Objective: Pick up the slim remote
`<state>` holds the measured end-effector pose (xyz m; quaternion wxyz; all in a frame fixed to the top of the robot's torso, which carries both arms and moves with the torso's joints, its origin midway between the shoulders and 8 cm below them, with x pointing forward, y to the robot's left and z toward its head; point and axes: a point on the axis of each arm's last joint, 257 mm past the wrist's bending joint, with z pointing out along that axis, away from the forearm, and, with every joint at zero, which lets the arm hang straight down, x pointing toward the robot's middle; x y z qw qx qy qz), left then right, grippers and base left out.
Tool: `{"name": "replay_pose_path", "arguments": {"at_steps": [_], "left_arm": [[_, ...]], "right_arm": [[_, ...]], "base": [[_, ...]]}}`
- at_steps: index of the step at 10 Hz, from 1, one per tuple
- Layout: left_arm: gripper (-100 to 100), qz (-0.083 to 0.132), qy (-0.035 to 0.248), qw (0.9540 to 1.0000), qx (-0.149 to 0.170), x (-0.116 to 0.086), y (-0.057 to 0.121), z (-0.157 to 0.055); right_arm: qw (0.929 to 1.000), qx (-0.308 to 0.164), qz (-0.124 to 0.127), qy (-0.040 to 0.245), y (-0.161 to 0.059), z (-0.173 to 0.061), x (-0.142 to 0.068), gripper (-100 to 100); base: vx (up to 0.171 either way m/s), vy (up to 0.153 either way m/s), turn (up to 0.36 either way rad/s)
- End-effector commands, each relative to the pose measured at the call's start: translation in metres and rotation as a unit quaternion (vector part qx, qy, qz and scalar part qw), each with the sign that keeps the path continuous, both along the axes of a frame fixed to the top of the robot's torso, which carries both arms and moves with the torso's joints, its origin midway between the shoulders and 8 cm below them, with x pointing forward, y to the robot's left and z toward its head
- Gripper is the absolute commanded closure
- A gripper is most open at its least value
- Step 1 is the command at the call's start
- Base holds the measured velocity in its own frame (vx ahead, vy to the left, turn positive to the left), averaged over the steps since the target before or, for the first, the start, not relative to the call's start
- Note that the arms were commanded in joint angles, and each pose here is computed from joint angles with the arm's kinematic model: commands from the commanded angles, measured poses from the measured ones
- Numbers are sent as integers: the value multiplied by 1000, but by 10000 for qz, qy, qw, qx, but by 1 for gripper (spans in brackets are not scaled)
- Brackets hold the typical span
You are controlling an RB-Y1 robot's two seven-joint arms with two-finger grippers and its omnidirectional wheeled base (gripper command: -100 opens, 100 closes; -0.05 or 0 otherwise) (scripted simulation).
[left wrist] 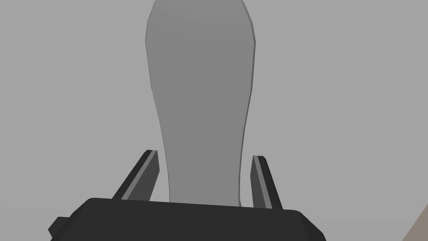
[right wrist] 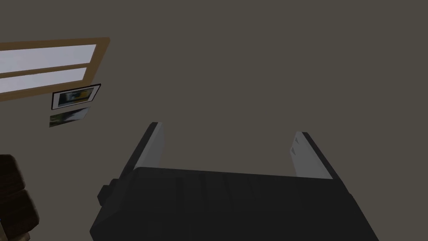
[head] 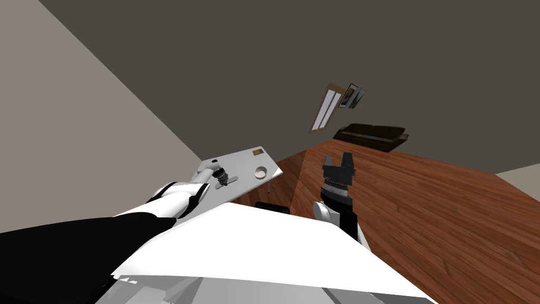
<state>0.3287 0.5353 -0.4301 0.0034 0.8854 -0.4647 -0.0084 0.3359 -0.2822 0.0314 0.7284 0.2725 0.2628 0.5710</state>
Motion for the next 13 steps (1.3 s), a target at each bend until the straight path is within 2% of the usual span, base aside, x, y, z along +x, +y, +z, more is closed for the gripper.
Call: {"name": "replay_pose_path", "arguments": {"at_steps": [1,5,8,13], "left_arm": [[100,104,-16,9999,13,5,3,3],[100,259,-12,9997,14,10,6,8],[100,483,-20,9988,15,17,10,16],[100,715,-16,9974,3,22,12,24]], "right_arm": [[10000,0,0,0,0,0,0,0],[10000,0,1,-1,0,0,0,0],[10000,0,1,-1,0,0,0,0],[10000,0,0,0,0,0,0,0]], "base": [[-59,13,-222],[-78,33,-105],[-87,35,-133],[-64,22,-86]]}}
